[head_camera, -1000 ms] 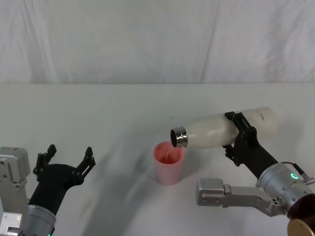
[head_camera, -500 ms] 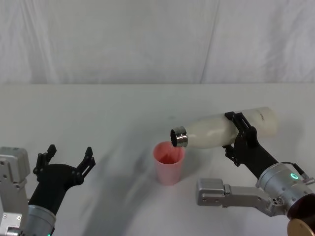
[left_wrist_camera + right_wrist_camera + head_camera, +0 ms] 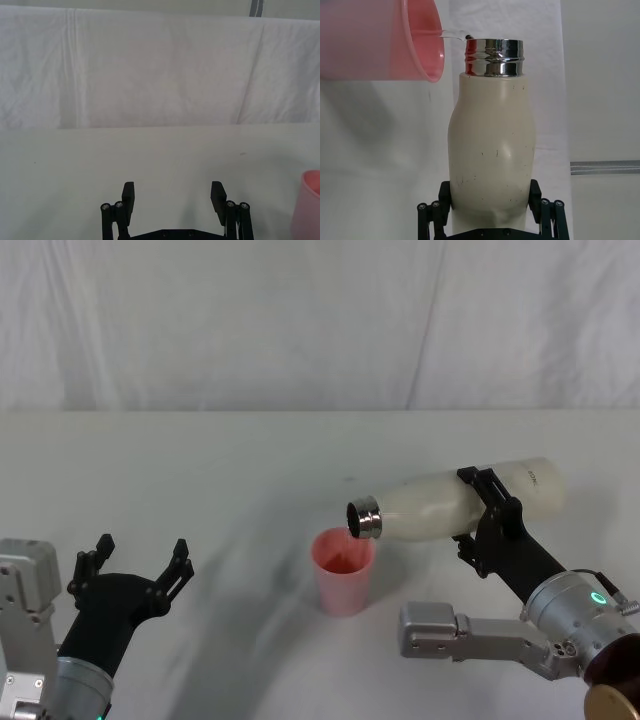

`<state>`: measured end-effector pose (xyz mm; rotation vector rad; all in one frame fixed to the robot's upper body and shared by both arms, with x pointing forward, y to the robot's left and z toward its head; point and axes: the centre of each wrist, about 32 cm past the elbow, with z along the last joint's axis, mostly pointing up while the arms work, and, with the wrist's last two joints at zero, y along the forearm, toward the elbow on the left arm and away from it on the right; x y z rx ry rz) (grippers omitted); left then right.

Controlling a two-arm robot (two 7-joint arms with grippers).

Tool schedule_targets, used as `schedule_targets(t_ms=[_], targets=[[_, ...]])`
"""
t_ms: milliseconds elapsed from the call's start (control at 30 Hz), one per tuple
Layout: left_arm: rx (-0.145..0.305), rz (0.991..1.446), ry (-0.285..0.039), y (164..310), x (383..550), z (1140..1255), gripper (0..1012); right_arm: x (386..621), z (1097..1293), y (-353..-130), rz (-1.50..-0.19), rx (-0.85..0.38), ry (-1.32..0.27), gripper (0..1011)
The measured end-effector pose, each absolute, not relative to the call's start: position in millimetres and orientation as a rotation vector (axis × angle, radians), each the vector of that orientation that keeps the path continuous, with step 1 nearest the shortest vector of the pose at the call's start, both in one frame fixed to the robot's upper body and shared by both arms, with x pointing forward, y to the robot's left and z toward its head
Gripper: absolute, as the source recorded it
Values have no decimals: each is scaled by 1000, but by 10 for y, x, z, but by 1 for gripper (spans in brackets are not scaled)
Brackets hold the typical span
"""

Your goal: Grasp the thermos with one hand and pour water into the cup lid.

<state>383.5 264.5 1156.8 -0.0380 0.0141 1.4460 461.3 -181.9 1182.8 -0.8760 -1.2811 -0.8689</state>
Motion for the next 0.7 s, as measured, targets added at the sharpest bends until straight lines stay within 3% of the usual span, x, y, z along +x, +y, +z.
schedule_targets(t_ms=[700], targets=[[-38,1446,14,2645,3835,11568,1001,4613,11828,-1819,-868,-875,-1281,950]])
